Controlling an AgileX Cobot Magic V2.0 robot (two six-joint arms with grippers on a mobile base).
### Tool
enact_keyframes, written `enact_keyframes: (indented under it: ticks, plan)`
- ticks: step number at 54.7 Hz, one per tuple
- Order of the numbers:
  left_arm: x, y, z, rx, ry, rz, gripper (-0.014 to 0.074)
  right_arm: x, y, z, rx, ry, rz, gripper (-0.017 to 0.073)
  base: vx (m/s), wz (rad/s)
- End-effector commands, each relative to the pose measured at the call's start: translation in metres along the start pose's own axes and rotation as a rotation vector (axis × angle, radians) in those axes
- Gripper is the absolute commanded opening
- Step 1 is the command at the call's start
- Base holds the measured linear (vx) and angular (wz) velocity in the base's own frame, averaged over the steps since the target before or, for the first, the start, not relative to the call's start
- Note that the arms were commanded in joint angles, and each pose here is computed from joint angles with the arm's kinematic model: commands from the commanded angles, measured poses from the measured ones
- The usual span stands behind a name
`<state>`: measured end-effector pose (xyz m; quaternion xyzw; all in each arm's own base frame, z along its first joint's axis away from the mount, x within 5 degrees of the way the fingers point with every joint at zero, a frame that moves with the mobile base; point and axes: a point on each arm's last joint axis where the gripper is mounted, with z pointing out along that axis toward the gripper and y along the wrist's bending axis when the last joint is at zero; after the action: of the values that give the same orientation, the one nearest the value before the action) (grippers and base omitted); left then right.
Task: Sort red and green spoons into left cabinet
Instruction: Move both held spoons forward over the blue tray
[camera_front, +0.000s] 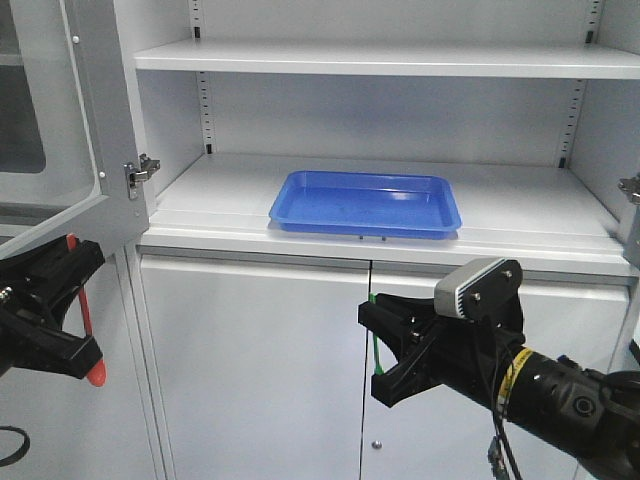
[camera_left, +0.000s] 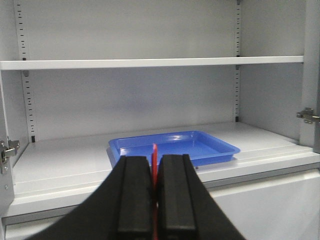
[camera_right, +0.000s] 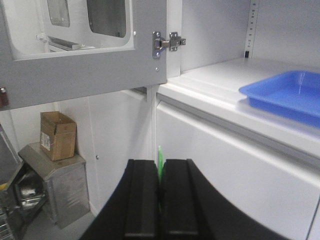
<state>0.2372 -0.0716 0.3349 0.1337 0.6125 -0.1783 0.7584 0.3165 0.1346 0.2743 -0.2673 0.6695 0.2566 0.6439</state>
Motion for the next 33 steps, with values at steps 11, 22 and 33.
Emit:
enact_keyframes:
  ticks: [11,22,33]
  plan:
    - [-0.021,-0.003,-0.001,0.019,-0.121,-0.01,0.0182,-0.053,-0.01,-0.028,0.028,-0.174,-0.104,-0.0009,0.24,-0.01]
    - [-0.021,-0.003,-0.001,0.019,-0.121,-0.01,0.0182,-0.058,-0.007,-0.032,0.016,-0.176,-0.138,-0.0009,0.25,-0.04]
    - [-0.021,-0.003,-0.001,0.019,-0.121,-0.01,0.0182,-0.062,-0.002,-0.036,-0.009,-0.166,-0.195,-0.0009,0.25,-0.06]
